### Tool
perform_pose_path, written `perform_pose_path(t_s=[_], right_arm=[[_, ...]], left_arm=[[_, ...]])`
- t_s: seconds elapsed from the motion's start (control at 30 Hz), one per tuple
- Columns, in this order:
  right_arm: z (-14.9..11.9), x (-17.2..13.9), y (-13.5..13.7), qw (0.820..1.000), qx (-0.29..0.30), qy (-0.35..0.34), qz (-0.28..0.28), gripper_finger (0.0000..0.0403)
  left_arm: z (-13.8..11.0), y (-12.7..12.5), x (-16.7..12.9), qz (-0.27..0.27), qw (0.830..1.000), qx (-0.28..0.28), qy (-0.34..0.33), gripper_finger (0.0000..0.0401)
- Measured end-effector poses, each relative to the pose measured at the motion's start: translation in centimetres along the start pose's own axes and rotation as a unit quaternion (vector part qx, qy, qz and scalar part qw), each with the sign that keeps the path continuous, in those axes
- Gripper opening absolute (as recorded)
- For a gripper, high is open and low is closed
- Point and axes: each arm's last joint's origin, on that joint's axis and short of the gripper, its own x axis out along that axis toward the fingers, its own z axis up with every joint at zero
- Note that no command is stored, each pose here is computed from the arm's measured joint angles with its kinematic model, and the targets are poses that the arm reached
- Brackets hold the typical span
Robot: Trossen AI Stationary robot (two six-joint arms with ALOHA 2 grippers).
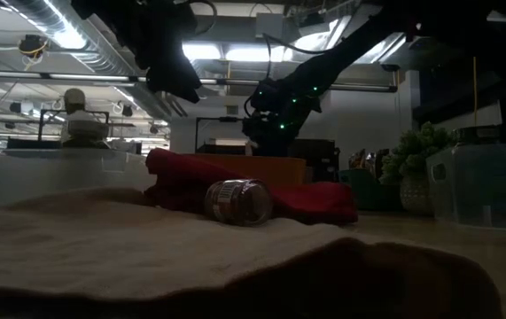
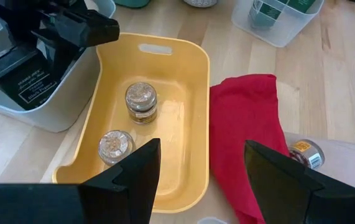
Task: Sort spices by type
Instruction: Put the black seasoning can into the gray bin, then put the white seasoning bottle into the left transparent bin
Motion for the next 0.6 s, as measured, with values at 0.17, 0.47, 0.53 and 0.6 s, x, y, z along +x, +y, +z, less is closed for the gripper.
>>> perform_pose_path(t_s=[0.17,0.47,0.53,0.6], right_arm=[[0.6,-0.9,0.0,1.000,0.003,0.015,0.002,0.0232],[3.2,-4.3,0.2,1.000,0.005,0.022,0.004,0.0232],[3.7,-5.0,0.2,1.000,0.006,0.023,0.004,0.0232],[4.1,-5.6,0.3,1.000,0.005,0.022,0.003,0.0232]], left_arm=[[-0.3,-0.2,-1.5,-0.001,1.000,-0.011,0.019,0.0212],[-3.3,-2.4,-5.8,-0.057,0.980,-0.119,0.146,0.0212],[-4.2,-3.1,-6.6,-0.065,0.969,-0.147,0.188,0.0212],[-5.2,-3.7,-7.3,-0.065,0.955,-0.171,0.235,0.0212]])
